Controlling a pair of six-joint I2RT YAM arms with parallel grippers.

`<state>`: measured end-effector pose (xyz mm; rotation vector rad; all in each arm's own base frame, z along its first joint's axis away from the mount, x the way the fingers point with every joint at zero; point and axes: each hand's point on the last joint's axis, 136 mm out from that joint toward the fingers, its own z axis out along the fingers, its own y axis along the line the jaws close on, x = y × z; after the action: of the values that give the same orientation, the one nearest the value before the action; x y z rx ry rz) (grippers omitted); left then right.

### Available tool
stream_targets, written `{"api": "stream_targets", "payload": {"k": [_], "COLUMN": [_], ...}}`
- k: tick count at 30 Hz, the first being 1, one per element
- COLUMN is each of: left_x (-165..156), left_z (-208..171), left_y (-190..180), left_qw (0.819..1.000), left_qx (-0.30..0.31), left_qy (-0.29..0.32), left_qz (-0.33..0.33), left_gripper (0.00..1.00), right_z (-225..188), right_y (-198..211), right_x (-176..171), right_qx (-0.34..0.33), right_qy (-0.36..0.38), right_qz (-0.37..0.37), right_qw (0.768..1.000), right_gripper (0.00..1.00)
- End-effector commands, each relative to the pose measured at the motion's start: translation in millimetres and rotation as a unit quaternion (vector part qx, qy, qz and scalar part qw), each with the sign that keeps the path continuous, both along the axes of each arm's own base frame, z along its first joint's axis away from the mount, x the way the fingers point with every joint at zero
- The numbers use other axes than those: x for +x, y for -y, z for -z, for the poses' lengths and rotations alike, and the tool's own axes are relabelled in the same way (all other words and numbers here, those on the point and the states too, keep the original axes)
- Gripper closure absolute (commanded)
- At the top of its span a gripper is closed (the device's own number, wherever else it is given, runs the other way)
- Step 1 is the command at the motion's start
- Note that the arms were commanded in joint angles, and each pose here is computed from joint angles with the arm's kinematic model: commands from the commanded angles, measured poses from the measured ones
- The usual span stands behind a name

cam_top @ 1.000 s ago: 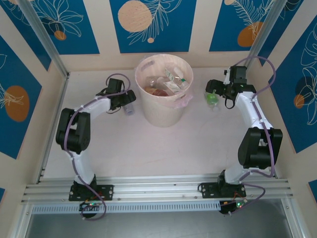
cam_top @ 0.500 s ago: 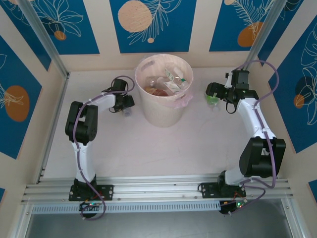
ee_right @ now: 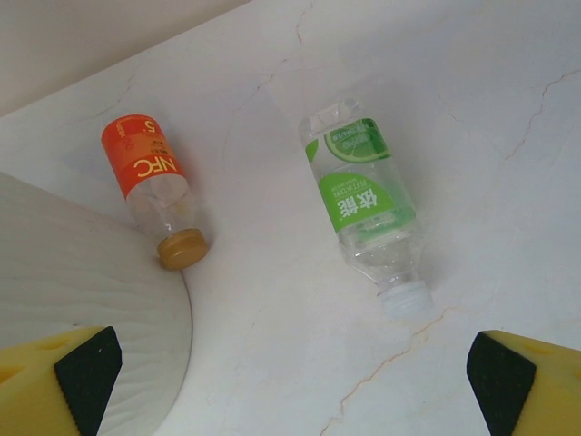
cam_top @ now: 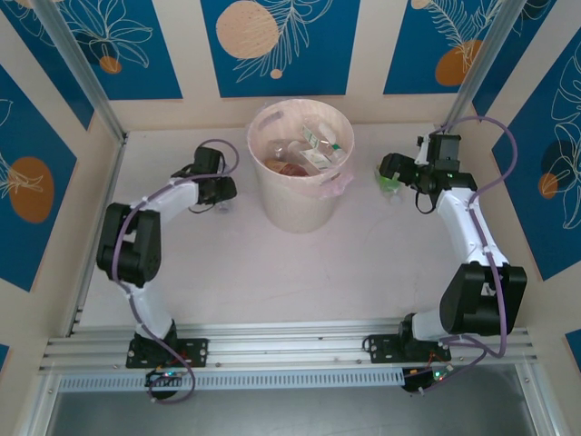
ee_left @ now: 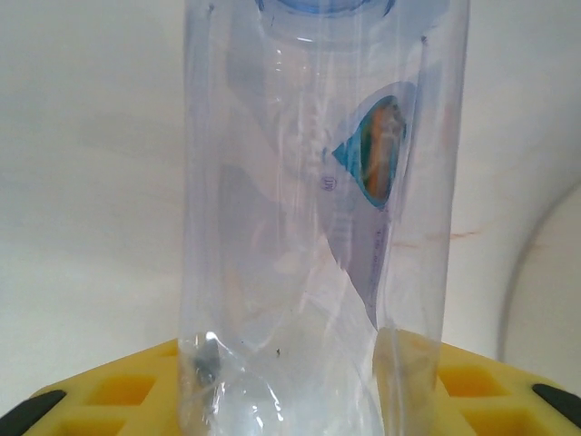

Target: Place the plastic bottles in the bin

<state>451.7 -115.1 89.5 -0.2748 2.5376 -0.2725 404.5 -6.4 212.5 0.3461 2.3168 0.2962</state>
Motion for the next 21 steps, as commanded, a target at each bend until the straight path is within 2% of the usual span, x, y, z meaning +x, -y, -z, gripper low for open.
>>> {"api": "stream_targets", "payload": {"k": [1, 6, 12, 16, 21], "left_x": [2, -7, -26, -44, -61], "left_z": [-53, -128, -255, -310, -347], "left_y": [-1, 4, 9, 45, 114], "left_qw": [0.998, 0.987, 0.948, 0.923, 0.873], "left_qx": [-0.022, -0.064, -0.095, -0.098, -0.058], "left_qy": [0.067, 0.144, 0.301, 0.351, 0.395], "left_qz": [0.006, 0.014, 0.035, 0.125, 0.282], "left_gripper": [0.54, 0.54, 0.55, 0.54, 0.53], "right_z": [-12, -16, -18, -17, -17], "right_y": [-1, -1, -4, -3, -4], "right_x": [-4, -3, -2, -2, -3], "right_qx": [0.015, 0.027, 0.042, 0.043, 0.048], "right_qy": [0.022, 0.028, 0.032, 0.030, 0.030], "right_qz": [0.003, 0.007, 0.008, 0.010, 0.011], "right_qw": [1.000, 0.999, 0.999, 0.999, 0.998], "right_gripper": [0.00, 0.00, 0.00, 0.00, 0.00]}}
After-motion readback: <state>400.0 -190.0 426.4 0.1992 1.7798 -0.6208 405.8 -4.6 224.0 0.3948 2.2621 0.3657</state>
